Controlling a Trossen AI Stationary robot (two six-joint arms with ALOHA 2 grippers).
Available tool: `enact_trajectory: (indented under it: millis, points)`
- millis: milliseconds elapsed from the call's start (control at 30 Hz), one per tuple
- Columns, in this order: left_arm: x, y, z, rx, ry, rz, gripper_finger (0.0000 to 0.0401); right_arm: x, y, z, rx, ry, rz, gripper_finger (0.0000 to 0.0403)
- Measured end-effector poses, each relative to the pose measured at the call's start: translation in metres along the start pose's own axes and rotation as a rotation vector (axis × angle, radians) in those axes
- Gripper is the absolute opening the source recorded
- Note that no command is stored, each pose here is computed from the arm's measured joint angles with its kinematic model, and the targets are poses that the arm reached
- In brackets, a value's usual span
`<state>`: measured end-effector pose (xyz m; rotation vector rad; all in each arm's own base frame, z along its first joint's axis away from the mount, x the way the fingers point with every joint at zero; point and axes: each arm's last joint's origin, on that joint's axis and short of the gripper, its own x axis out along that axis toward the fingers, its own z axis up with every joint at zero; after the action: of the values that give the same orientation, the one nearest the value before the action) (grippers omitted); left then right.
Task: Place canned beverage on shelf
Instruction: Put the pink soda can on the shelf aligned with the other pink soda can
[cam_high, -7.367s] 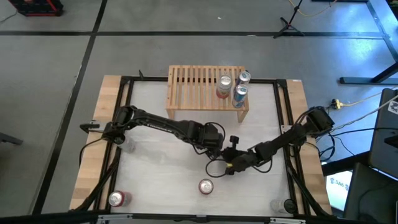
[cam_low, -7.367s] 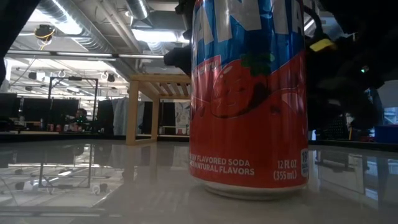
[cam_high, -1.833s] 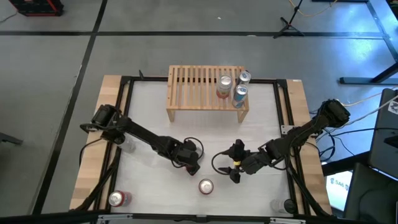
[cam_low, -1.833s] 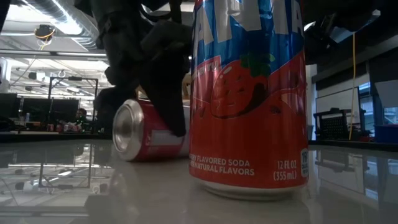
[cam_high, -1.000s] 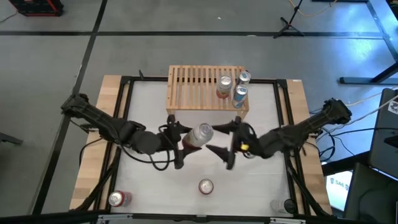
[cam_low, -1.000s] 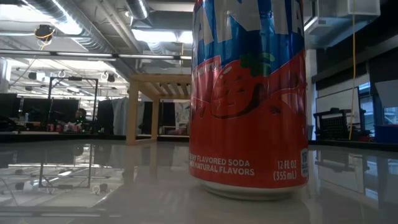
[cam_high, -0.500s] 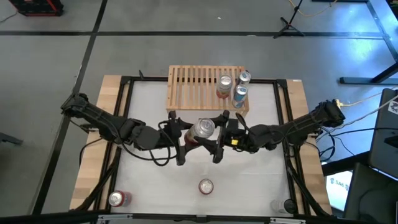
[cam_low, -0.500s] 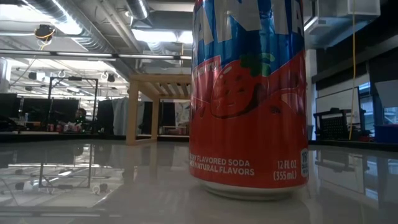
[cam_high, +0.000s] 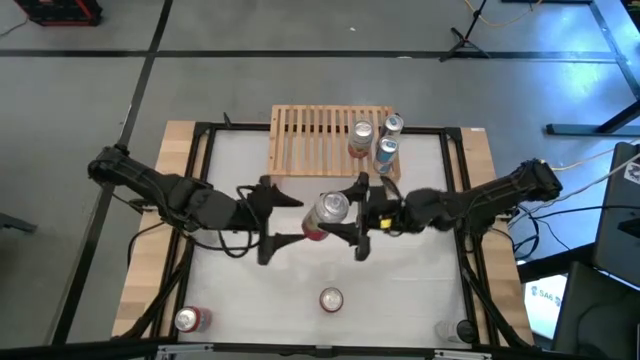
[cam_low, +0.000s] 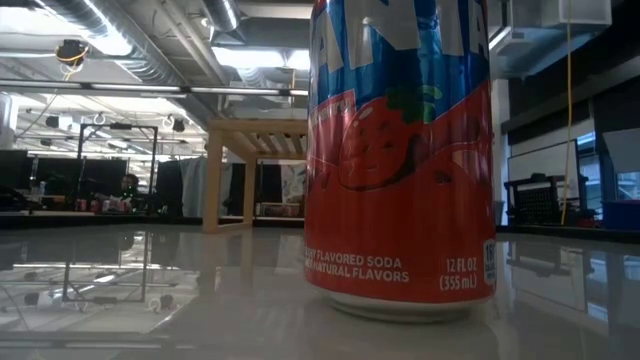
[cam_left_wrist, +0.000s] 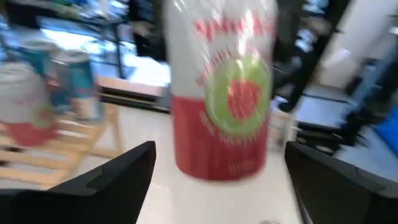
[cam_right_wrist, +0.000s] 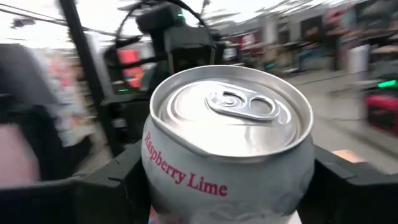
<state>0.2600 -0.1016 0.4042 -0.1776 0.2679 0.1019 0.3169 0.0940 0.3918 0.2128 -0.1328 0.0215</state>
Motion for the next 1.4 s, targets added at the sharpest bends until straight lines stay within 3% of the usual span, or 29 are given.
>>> enact_trajectory:
  millis: [133,233,433,700,833,1100,1200,1300,1400]
  points:
    - [0.003,0.003,0.003,-0.033,0.02,-0.118,0.0346,0.003,-0.017,0.003,0.06,0.059,0.149,0.0267]
    - [0.015,0.011,0.006,-0.056,0.017,-0.138,0.0346,0.009,-0.026,-0.001,0.093,0.094,0.239,0.0267]
    - [0.03,0.025,0.004,-0.093,0.063,-0.15,0.0346,0.01,-0.027,-0.001,0.073,0.105,0.302,0.0267]
    - [0.053,0.032,0.01,-0.15,0.045,-0.392,0.0346,0.011,-0.023,-0.002,0.055,0.096,0.39,0.0267]
    - [0.064,0.032,0.01,-0.162,0.026,-0.458,0.0344,0.012,-0.023,-0.002,0.044,0.085,0.408,0.0267]
    - [0.067,0.031,0.009,-0.163,0.026,-0.458,0.0269,0.012,-0.023,-0.002,0.04,0.089,0.406,0.0267]
    - [0.067,0.032,0.009,-0.169,0.03,-0.448,0.0268,0.01,-0.024,-0.003,0.046,0.128,0.396,0.0316]
    - [0.067,0.032,0.004,-0.171,0.052,-0.378,0.0268,0.003,-0.027,-0.004,0.119,0.22,0.308,0.0379]
    - [0.06,0.029,0.0,-0.159,0.068,-0.254,0.0268,-0.01,-0.031,-0.002,0.139,0.302,0.207,0.0363]
